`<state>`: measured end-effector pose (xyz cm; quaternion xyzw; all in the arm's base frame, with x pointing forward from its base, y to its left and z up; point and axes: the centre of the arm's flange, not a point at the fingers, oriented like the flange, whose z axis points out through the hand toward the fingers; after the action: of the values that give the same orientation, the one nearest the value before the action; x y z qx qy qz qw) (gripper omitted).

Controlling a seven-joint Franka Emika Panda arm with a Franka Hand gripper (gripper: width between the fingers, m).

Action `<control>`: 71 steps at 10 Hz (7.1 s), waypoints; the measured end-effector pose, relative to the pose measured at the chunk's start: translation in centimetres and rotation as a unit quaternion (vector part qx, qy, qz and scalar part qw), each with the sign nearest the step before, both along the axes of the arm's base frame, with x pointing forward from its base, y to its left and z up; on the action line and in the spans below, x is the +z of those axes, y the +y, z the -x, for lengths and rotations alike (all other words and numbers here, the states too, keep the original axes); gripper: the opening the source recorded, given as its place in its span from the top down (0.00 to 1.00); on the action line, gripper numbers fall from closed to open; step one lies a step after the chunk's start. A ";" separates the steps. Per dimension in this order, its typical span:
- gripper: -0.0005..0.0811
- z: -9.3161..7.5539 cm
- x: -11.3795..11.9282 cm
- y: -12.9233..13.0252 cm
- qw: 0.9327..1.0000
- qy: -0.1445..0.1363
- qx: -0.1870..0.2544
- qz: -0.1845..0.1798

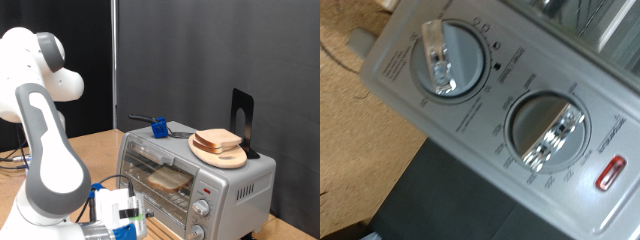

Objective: Make a piece of toast with the oven

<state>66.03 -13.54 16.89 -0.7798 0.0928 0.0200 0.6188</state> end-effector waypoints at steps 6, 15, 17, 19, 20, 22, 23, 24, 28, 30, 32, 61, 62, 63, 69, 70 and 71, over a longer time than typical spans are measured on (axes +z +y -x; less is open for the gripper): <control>0.16 -1.3 -1.2 3.7 1.000 0.001 0.024 0.001; 0.16 -4.0 -2.4 6.2 1.000 -0.012 0.005 -0.026; 0.16 -4.1 -2.9 7.2 1.000 -0.011 0.012 -0.027; 0.16 -4.2 -3.0 8.3 0.999 -0.010 0.017 -0.027; 0.16 -4.2 -3.0 8.8 0.999 -0.010 0.021 -0.028; 0.16 -4.2 -3.1 9.4 0.999 -0.008 0.022 -0.033; 0.16 -4.1 -3.1 9.5 0.999 -0.008 0.021 -0.035; 0.16 -4.1 -3.1 9.6 0.999 -0.008 0.020 -0.036; 0.52 -4.2 -3.3 9.5 0.999 -0.007 0.014 -0.034; 0.69 -4.1 -3.0 9.6 0.999 -0.008 0.017 -0.038; 0.97 -4.0 -2.7 9.7 0.999 -0.006 0.019 -0.040; 0.99 -3.1 -2.8 8.2 0.999 0.023 -0.012 -0.045; 0.99 -3.0 -2.5 8.4 0.999 0.023 -0.008 -0.047; 0.99 -2.8 -2.2 8.6 0.999 0.025 -0.006 -0.046; 0.99 -2.4 -1.9 8.6 0.999 0.031 -0.014 -0.031; 0.99 -2.4 -1.9 8.6 0.999 0.031 -0.015 -0.031; 0.99 -2.4 -1.9 8.6 0.999 0.031 -0.015 -0.031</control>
<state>68.46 -4.89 14.96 -0.7581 0.1229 0.0383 0.6393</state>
